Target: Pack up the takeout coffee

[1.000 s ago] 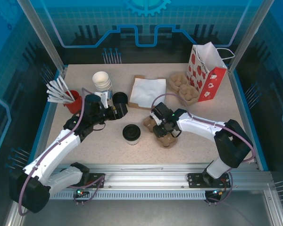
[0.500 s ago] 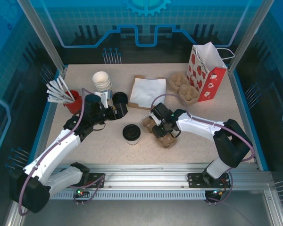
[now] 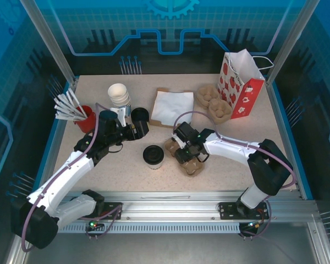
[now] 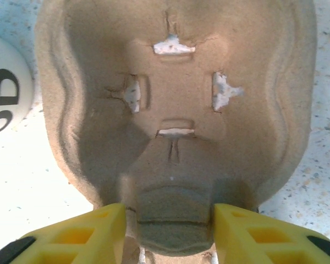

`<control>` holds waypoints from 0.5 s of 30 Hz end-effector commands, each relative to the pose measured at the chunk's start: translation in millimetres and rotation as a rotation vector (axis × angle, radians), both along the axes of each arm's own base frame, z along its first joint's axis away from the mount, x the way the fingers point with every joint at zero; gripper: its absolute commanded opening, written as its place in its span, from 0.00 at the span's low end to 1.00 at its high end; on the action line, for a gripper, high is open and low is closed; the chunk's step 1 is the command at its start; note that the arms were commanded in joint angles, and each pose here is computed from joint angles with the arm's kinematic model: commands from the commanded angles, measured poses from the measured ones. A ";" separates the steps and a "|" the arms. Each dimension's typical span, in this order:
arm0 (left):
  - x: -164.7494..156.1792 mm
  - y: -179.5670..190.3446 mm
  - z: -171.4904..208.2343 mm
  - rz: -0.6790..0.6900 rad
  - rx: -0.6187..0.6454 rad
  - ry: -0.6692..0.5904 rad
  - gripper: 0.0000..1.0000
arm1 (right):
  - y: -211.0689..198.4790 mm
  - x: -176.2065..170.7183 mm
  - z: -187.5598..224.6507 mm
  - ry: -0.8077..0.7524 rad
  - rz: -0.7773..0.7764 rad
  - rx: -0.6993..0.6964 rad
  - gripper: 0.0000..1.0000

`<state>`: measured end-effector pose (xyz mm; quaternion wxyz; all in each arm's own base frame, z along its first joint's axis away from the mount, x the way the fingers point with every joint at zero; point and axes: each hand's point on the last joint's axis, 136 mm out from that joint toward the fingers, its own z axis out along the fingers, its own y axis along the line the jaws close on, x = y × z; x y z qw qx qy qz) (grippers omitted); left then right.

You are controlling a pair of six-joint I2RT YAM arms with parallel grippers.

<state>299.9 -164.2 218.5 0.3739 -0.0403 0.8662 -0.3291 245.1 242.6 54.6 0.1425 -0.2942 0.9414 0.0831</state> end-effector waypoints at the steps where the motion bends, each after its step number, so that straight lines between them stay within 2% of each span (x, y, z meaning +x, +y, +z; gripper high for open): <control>1: -2.8 0.0 -5.0 -0.021 0.018 0.006 0.78 | 13.7 -1.0 20.8 -0.016 0.015 0.060 0.50; 5: -3.7 -0.8 -3.4 -0.027 0.015 0.006 0.78 | 5.2 6.8 51.0 -0.073 0.008 0.067 0.55; 8: -4.2 -3.3 1.2 -0.041 0.005 0.000 0.78 | -14.6 23.0 92.5 -0.166 -0.023 0.068 0.61; 15: -12.8 -29.0 41.3 -0.151 -0.056 -0.078 0.77 | -111.1 88.2 227.4 -0.503 -0.259 0.055 0.71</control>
